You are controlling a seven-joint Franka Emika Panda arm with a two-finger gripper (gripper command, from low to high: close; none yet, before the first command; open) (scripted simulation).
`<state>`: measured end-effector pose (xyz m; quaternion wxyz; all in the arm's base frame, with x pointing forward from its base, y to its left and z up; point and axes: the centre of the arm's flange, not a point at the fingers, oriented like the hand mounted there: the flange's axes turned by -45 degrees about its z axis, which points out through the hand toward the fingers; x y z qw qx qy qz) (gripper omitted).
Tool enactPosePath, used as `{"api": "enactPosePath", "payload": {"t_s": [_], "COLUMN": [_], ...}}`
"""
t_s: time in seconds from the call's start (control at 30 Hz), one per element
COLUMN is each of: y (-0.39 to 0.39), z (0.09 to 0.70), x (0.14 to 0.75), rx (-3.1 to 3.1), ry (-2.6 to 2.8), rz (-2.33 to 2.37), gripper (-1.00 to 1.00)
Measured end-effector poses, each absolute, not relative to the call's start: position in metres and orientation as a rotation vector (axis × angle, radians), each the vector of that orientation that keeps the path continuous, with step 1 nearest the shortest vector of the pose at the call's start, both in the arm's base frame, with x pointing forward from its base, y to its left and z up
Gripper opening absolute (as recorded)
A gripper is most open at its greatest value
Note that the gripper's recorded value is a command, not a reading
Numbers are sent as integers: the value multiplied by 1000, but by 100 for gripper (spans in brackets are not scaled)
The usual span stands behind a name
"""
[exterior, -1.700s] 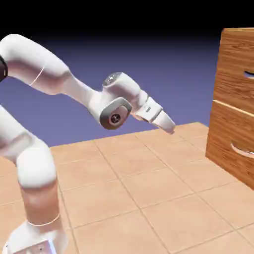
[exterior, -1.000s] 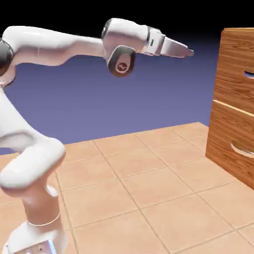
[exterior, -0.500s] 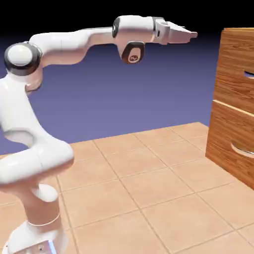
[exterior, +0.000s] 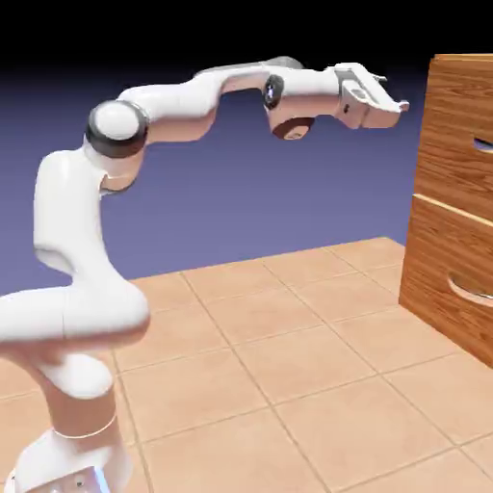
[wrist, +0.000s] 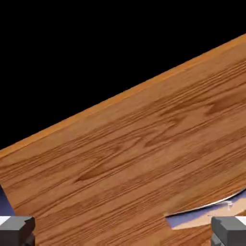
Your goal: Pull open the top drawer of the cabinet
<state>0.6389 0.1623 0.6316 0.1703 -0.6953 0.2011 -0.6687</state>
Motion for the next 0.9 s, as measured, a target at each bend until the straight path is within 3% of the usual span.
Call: {"api": "enactPosePath", "payload": {"t_s": [0.5, 0.9], "y": [116, 47], "z": [547, 539], "x": [726, 759], "rx": [-1620, -1210], "ry": [959, 1209], "rz": [-1508, -1209], "gripper": [0, 0]}}
